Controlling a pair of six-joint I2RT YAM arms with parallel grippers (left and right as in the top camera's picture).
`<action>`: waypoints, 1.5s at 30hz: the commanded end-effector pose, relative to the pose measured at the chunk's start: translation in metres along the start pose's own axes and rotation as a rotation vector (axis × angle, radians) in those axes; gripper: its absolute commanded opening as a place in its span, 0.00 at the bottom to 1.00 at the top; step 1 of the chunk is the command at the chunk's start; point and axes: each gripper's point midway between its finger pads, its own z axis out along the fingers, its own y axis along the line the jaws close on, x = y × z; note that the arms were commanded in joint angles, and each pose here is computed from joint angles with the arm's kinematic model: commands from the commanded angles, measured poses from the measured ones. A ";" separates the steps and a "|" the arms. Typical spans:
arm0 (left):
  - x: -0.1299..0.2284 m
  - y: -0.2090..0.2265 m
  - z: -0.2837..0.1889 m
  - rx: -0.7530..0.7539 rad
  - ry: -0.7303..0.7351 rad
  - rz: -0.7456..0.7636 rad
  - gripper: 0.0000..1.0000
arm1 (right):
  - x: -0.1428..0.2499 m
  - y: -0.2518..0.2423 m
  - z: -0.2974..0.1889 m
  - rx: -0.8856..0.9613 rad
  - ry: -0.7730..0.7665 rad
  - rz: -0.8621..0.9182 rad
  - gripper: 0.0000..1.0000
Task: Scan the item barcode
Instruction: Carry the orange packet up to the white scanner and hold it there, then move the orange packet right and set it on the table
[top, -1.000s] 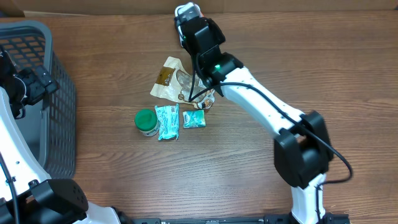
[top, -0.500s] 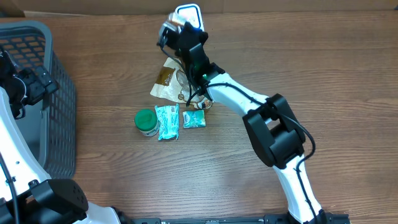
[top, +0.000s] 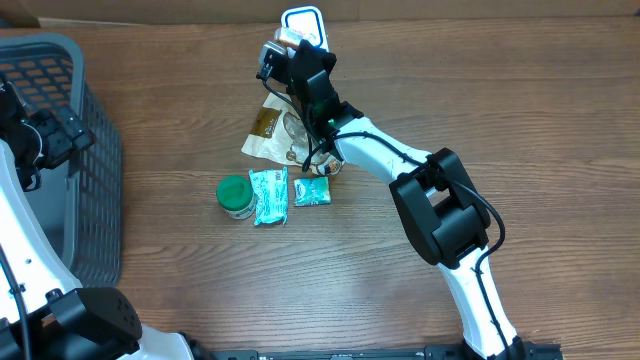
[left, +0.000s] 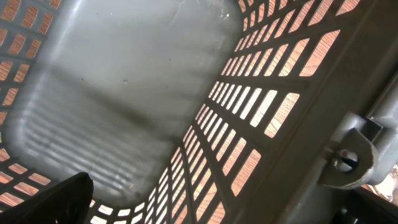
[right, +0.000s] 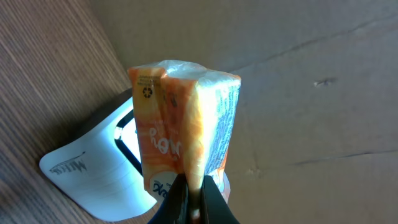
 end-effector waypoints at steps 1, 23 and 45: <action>0.000 0.004 0.005 -0.014 0.013 0.016 1.00 | -0.002 -0.007 0.000 0.014 -0.004 0.029 0.04; 0.000 0.004 0.005 -0.014 0.013 0.016 1.00 | -0.050 -0.123 -0.087 0.026 -0.062 0.572 0.04; 0.000 0.004 0.005 -0.014 0.013 0.016 1.00 | 0.176 -0.053 -0.293 -0.383 1.016 1.240 0.04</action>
